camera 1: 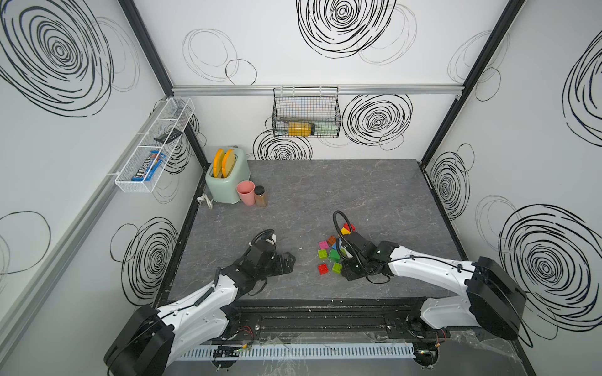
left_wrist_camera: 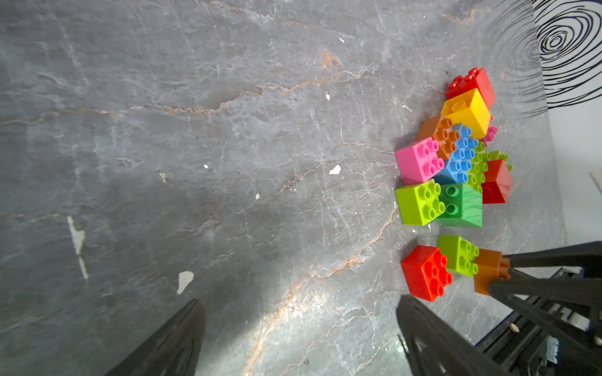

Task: Assemble the number 4 with lego
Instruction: Move the lego brick at the center of the board.

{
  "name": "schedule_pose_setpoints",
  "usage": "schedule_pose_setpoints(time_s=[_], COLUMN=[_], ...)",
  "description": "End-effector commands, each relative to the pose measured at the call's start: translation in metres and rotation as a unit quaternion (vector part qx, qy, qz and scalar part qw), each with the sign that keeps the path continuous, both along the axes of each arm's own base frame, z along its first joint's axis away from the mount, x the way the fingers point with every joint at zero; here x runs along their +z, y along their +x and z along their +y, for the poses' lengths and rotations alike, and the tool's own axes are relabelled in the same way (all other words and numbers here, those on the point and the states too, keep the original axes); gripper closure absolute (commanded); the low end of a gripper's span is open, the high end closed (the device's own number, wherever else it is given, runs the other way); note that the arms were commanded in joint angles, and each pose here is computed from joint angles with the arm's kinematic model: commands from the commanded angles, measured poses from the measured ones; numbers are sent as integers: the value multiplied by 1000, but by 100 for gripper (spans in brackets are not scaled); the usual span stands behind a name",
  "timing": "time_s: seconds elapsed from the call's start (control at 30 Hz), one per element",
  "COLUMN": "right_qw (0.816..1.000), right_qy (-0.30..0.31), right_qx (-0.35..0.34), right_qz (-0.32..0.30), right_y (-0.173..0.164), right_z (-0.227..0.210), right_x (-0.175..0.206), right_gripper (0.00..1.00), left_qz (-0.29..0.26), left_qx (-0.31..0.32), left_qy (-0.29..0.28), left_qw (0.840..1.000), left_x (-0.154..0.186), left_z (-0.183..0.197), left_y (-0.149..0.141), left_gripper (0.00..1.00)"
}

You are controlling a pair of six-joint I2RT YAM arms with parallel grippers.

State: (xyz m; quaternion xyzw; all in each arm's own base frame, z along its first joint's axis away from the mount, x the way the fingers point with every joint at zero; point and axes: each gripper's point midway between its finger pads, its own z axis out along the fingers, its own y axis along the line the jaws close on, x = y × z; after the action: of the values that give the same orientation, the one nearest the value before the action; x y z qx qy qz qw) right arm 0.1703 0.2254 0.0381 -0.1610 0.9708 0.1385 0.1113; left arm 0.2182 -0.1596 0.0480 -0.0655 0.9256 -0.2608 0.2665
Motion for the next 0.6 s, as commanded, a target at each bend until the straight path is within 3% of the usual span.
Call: schedule_pose_setpoints(time_s=[0.0,0.23,0.4,0.57], right_qw=[999,991,966,937], right_qy=[6,8,44,-43], right_qx=[39,129,240,327], right_qz=[2,-23,-87,-114], right_y=[0,-13,-6,11], right_z=[21,32,59,49], right_x=[-9,19,47,44], right_gripper=[100,100,100,100], left_qz=[-8,-10,-13,-16], left_qx=[8,11,13,23], left_qy=[-8,-8,-11,-13], left_qw=[1000,1000,1000,1000], left_x=[3,5,7,8], left_z=[0,3,4,8], left_y=[6,5,5,4], left_gripper=[4,4,4,4])
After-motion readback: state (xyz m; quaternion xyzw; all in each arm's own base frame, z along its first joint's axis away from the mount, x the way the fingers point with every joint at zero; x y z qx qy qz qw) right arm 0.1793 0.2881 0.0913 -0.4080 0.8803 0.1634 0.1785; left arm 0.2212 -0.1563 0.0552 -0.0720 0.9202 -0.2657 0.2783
